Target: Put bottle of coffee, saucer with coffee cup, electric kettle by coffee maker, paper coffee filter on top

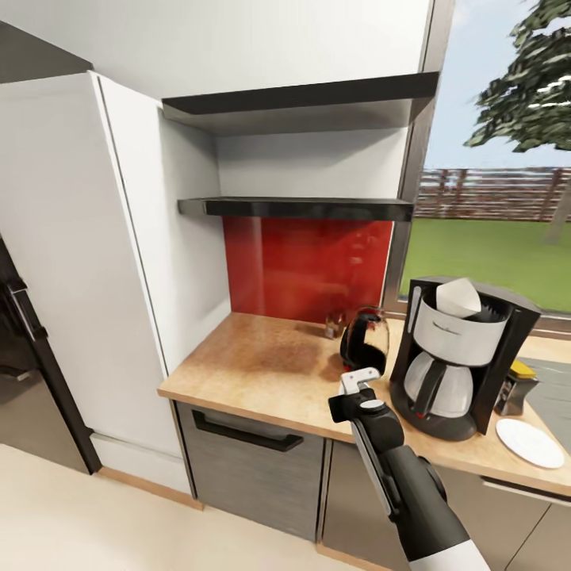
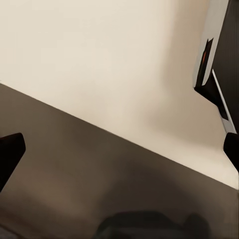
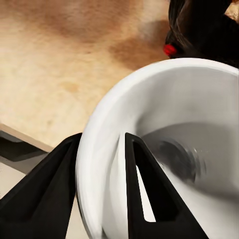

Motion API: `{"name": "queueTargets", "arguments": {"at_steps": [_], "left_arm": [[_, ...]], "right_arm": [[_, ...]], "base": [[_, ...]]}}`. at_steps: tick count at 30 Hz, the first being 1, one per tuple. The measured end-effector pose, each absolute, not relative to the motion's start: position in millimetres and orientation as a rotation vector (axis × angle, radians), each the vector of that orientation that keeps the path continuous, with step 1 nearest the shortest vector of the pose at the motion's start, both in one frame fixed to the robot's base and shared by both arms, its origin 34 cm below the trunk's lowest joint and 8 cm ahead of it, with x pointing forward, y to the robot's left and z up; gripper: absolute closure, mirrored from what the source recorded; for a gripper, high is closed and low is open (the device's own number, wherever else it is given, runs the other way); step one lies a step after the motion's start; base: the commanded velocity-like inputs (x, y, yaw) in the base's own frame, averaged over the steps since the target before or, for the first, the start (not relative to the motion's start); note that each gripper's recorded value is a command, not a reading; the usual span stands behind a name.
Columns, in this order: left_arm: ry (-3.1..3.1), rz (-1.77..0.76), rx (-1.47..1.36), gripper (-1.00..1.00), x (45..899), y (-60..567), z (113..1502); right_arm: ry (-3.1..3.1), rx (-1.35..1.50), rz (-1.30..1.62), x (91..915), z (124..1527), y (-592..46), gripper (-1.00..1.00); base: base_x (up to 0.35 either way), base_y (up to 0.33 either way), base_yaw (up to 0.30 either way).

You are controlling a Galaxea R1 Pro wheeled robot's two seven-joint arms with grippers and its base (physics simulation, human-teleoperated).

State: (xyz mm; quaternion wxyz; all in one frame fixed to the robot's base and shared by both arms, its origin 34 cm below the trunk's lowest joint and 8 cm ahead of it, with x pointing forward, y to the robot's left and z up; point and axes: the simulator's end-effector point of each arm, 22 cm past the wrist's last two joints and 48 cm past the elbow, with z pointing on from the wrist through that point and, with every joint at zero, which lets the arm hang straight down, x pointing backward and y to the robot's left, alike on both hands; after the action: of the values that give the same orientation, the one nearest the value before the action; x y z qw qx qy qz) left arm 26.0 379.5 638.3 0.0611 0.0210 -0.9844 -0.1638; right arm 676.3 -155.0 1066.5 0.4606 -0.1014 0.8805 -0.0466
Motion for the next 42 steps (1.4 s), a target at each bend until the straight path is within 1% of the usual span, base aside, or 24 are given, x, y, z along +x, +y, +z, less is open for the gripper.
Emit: {"name": "queueTargets", "arguments": {"at_steps": [3,8,12,17,19,29,35,42], "left_arm": [[-2.977,-0.494,0.062,-1.0,25.8,378.8,638.2],[-2.978,-0.491,0.061,-1.0,25.9,377.0,637.9],[-2.978,-0.491,0.061,-1.0,26.2,376.6,637.8],[-2.978,-0.491,0.062,-1.0,26.2,376.8,637.9],[-2.978,-0.491,0.064,-1.0,26.2,376.9,637.9],[-2.981,-0.496,0.068,-1.0,27.7,379.1,638.0],[-2.984,-0.496,0.069,-1.0,29.2,379.0,637.6],[-2.989,-0.495,0.07,-1.0,30.3,378.0,637.2]], "right_arm": [[2.168,-0.25,-0.115,676.1,1066.0,-155.0,1.0],[2.171,-0.25,-0.117,675.9,1064.6,-155.9,1.0],[2.173,-0.249,-0.118,676.1,1063.2,-156.6,1.0],[2.174,-0.25,-0.121,676.2,1062.8,-157.6,1.0],[2.174,-0.25,-0.121,675.6,1063.2,-157.7,1.0],[2.171,-0.249,-0.122,675.3,1064.8,-157.7,1.0],[2.168,-0.249,-0.122,675.5,1066.4,-157.8,1.0],[2.165,-0.249,-0.123,674.7,1068.5,-157.7,1.0]], "base": [[0.0,-0.264,0.239],[-0.002,-0.271,0.059],[-0.246,-0.141,0.002],[-0.322,-0.006,0.0],[-0.088,0.0,-0.037],[-0.018,0.0,-0.218],[-0.25,0.0,-0.251],[-0.048,0.0,-0.251]]}}
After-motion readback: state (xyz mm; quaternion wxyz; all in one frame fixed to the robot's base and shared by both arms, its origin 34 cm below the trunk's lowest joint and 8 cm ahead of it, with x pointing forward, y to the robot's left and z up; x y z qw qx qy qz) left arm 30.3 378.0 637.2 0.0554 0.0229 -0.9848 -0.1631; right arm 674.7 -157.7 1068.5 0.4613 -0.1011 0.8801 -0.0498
